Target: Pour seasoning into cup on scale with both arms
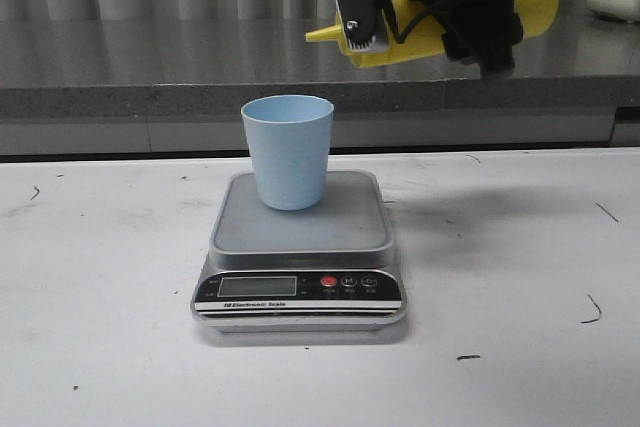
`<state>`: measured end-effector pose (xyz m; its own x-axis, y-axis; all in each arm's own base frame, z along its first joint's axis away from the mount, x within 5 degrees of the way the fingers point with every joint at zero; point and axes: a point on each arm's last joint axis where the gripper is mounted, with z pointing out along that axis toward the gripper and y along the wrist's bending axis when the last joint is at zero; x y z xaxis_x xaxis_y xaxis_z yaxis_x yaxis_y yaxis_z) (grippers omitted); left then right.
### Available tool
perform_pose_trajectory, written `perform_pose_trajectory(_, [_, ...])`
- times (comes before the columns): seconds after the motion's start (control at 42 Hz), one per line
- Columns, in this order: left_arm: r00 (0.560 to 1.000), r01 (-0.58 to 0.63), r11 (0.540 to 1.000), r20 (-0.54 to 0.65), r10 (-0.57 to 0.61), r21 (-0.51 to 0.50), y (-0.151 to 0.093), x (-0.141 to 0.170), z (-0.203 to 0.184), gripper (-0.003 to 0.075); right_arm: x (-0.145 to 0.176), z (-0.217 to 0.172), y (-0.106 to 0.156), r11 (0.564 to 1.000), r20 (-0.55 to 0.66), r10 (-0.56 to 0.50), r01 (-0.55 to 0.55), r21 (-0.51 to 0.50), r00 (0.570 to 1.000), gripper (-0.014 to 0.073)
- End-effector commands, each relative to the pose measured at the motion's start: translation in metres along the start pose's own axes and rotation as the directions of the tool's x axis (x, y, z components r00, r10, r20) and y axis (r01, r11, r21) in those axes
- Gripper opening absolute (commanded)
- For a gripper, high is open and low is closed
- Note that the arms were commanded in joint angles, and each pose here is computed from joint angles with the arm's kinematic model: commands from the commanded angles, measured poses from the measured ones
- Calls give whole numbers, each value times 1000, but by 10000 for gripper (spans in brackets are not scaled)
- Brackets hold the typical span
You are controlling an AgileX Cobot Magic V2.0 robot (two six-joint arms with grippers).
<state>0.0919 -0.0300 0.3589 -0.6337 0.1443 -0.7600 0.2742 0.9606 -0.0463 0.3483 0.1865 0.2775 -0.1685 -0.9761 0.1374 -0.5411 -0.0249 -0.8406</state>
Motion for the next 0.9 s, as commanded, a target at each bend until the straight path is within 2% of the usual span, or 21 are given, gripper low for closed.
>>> perform_pose_trajectory(0.0, [996,12,1000,90,-13,11,-1,-11,-5,386,11,-19,-28,978,32,189,-191,84,982,314])
perform_pose_trajectory(0.167, [996,12,1000,90,-13,11,-1,-11,-5,386,18,-22,-28,917,56,398,-399,6,916,314])
perform_pose_trajectory(0.262, [996,12,1000,90,-13,11,-1,-11,-5,386,30,-25,-33,850,64,527,-523,-61,848,314])
perform_pose_trajectory(0.333, [996,12,1000,90,-13,11,-1,-11,-5,386,43,-29,-36,772,46,632,-623,-126,773,314])
perform_pose_trajectory(0.452, [996,12,1000,90,-13,11,-1,-11,-5,386,72,-32,-43,596,-10,792,-775,-211,611,314])
perform_pose_trajectory(0.595, [996,12,1000,90,-13,11,-1,-11,-5,386,101,-34,-42,398,-2,910,-875,-276,415,314])
perform_pose_trajectory(0.667, [996,12,1000,90,-13,11,-1,-11,-5,386,111,-35,-35,321,57,946,-896,-307,320,314])
perform_pose_trajectory(0.714, [996,12,1000,90,-13,11,-1,-11,-5,386,116,-36,-28,300,114,954,-899,-320,278,314])
perform_pose_trajectory(0.786, [996,12,1000,90,-13,11,-1,-11,-5,386,120,-36,-15,290,193,952,-897,-334,237,314])
perform_pose_trajectory(0.881, [996,12,1000,90,-13,11,-1,-11,-5,386,124,-31,5,283,263,945,-892,-352,196,314])
